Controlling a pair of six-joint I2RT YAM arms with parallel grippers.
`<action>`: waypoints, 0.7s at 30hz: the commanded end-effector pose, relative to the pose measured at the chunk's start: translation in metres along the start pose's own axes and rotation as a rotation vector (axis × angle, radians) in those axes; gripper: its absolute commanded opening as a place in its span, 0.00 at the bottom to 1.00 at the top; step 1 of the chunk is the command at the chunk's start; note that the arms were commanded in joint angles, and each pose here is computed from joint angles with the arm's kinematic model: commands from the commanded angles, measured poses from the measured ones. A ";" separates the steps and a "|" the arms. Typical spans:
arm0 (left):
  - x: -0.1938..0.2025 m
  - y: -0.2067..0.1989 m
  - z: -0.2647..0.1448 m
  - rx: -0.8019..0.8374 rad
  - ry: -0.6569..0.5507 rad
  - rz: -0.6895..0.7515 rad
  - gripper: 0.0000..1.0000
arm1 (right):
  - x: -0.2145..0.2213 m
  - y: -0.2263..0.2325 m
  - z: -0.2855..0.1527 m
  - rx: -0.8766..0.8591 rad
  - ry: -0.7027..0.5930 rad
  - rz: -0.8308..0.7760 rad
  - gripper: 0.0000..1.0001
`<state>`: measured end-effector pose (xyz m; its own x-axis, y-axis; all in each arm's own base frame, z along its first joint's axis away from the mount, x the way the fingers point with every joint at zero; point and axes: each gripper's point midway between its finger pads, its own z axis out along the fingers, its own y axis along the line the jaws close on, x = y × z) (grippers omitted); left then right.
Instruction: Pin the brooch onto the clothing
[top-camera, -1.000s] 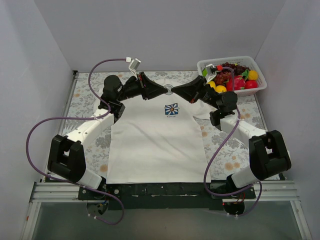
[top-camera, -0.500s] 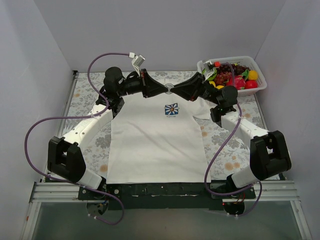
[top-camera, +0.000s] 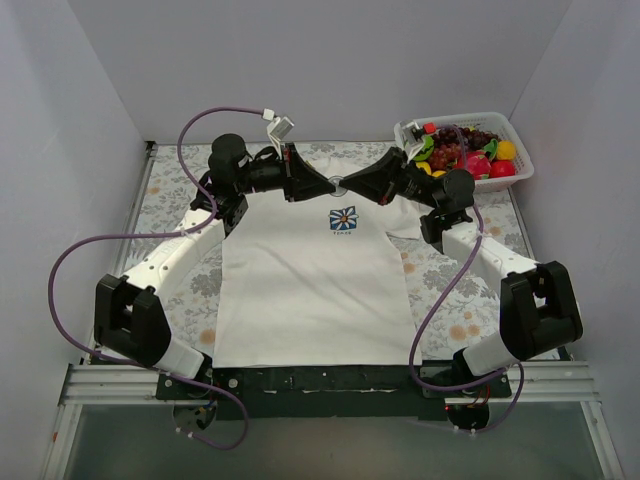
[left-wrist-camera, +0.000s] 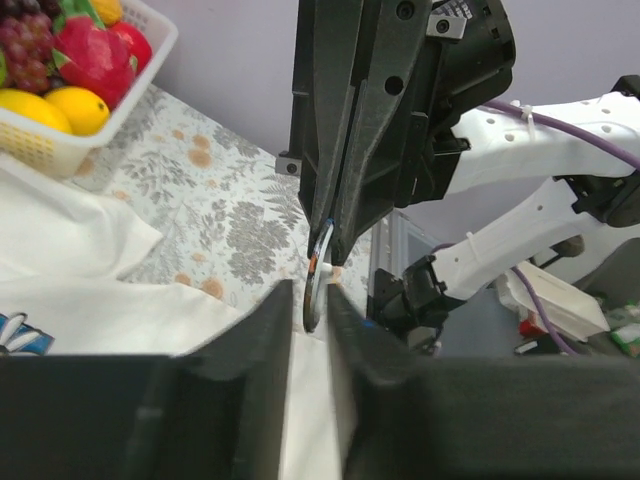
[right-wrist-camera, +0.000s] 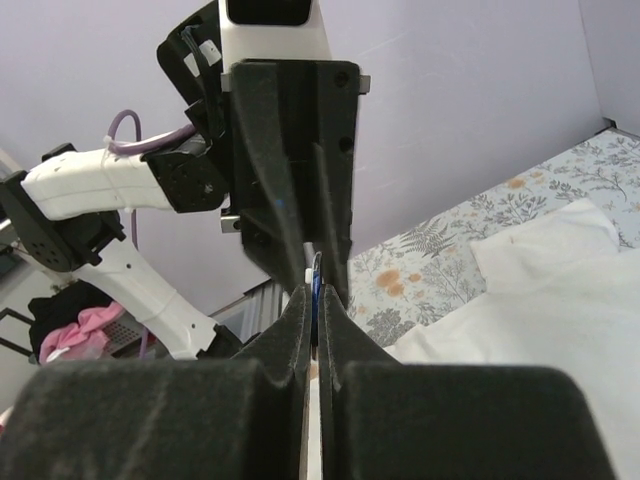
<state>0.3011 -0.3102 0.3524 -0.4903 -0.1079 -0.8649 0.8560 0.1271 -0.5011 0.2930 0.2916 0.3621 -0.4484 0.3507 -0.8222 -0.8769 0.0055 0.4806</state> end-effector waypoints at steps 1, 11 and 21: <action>-0.007 -0.022 -0.009 0.012 -0.012 0.042 0.58 | -0.023 0.024 0.003 -0.047 -0.068 -0.116 0.01; -0.017 -0.035 -0.013 0.043 -0.095 0.071 0.82 | -0.045 0.048 -0.010 -0.066 -0.242 -0.181 0.01; -0.026 -0.038 -0.005 0.120 -0.117 0.050 0.67 | -0.046 0.048 -0.011 -0.073 -0.270 -0.162 0.01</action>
<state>0.2826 -0.3053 0.3818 -0.4443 -0.2000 -0.8733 0.8848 0.0546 -0.4627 0.2828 0.2731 0.3967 -0.3435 0.5206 -0.7817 -0.9050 0.0389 0.4236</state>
